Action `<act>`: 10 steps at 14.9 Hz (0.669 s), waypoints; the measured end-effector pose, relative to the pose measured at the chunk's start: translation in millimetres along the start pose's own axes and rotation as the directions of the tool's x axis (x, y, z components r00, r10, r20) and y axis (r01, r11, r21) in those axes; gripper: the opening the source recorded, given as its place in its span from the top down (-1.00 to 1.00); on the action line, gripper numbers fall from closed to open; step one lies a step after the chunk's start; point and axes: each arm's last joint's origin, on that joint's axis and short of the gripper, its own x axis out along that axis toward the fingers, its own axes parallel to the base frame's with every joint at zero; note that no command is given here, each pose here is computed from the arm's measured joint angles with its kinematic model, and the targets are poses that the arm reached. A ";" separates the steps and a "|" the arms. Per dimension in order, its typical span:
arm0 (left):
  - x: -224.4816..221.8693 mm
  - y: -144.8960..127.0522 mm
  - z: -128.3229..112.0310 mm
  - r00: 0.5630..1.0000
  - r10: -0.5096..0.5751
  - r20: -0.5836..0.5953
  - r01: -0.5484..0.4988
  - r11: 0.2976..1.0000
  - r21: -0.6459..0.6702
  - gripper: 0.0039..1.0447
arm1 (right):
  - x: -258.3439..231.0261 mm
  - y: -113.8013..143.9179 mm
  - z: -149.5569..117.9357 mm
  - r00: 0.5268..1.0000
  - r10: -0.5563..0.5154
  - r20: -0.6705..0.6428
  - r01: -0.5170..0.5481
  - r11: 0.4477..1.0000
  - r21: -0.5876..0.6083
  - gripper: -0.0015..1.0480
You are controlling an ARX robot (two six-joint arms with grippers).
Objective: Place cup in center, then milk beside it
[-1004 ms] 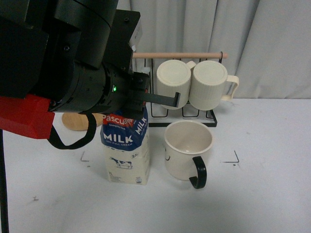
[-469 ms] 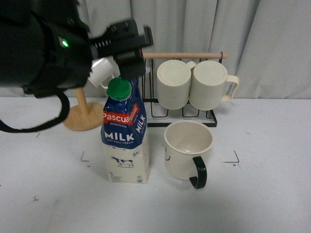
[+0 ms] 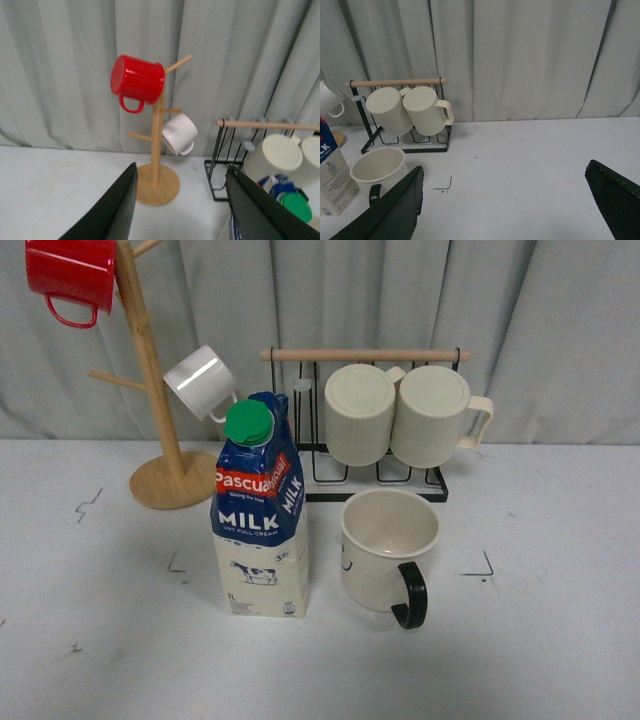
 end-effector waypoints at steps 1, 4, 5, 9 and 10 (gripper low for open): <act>-6.1 5.8 -12.0 1.000 -0.010 -0.029 0.011 1.000 0.027 0.16 | 0.0 0.0 0.0 1.000 0.000 0.000 0.000 1.000 0.000 -0.87; -27.8 22.9 -25.6 1.000 -0.011 -0.015 0.011 0.999 0.044 0.96 | 0.0 0.0 0.0 1.000 0.000 0.000 0.000 1.000 0.000 -0.87; -33.0 26.8 -31.1 1.000 -0.008 -0.024 0.009 0.999 0.046 0.97 | 0.0 0.0 0.0 1.000 0.000 0.000 0.000 1.000 0.000 -0.87; -51.1 43.9 -43.2 1.000 -0.013 -0.029 0.014 0.999 0.047 0.97 | 0.0 0.0 0.0 1.000 0.000 0.000 0.000 1.000 0.000 -0.87; -55.0 46.8 -45.8 1.000 0.007 -0.030 -0.006 0.999 0.047 0.97 | 0.0 0.0 0.0 1.000 0.000 0.000 0.000 1.000 0.000 -0.87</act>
